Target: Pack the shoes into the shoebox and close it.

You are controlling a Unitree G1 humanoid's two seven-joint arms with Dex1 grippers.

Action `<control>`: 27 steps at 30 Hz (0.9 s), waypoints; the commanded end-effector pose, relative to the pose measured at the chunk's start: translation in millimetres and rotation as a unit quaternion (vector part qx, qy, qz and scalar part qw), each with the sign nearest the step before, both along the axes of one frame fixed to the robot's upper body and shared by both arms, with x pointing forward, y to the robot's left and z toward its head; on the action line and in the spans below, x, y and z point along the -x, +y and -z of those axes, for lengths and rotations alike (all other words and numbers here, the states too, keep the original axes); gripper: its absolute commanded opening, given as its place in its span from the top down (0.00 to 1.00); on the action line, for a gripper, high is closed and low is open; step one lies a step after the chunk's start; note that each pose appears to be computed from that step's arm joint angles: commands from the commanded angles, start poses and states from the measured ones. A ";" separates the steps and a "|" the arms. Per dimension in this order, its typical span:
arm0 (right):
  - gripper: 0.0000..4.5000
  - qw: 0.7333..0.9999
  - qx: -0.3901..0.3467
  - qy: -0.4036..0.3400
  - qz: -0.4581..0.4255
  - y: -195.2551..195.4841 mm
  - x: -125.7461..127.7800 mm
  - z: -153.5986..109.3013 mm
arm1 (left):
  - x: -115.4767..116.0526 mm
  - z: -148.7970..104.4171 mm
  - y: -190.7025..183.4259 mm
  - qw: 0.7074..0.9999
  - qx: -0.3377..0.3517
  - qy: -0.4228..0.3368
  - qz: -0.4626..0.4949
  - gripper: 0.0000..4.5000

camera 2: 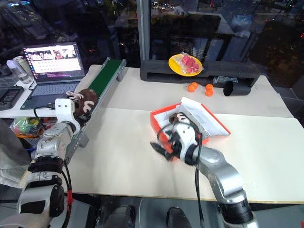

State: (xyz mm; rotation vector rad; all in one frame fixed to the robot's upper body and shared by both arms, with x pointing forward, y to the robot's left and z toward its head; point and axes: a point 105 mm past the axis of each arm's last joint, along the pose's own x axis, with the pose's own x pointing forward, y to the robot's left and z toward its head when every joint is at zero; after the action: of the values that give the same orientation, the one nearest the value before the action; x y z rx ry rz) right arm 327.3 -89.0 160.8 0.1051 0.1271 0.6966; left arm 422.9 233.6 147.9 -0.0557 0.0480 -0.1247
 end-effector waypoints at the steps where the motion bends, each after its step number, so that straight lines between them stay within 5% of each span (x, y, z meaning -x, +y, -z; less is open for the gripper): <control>1: 0.00 0.974 -0.202 0.082 0.063 -15.4 -26.4 -28.7 | 14.7 -53.8 -66.9 0.981 0.093 -0.081 0.148 0.36; 8: 0.00 0.949 -0.277 0.149 0.009 15.4 -27.2 -47.0 | 66.5 -49.5 -165.3 0.928 0.142 -0.036 0.344 0.36; 23: 0.00 0.939 -0.306 0.154 0.029 15.9 -34.1 -58.1 | 79.4 -43.9 -192.3 0.910 0.116 -0.024 0.398 0.36; 27: 0.24 0.939 -0.303 0.155 0.044 13.3 -34.3 -54.5 | 76.6 -43.5 -189.6 0.915 0.097 -0.030 0.390 0.37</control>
State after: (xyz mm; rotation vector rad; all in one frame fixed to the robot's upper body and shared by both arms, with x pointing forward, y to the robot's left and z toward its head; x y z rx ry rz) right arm 364.3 -75.9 204.2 0.8051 0.2519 0.5873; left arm 350.2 50.6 170.7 -0.2657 0.0821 -0.8906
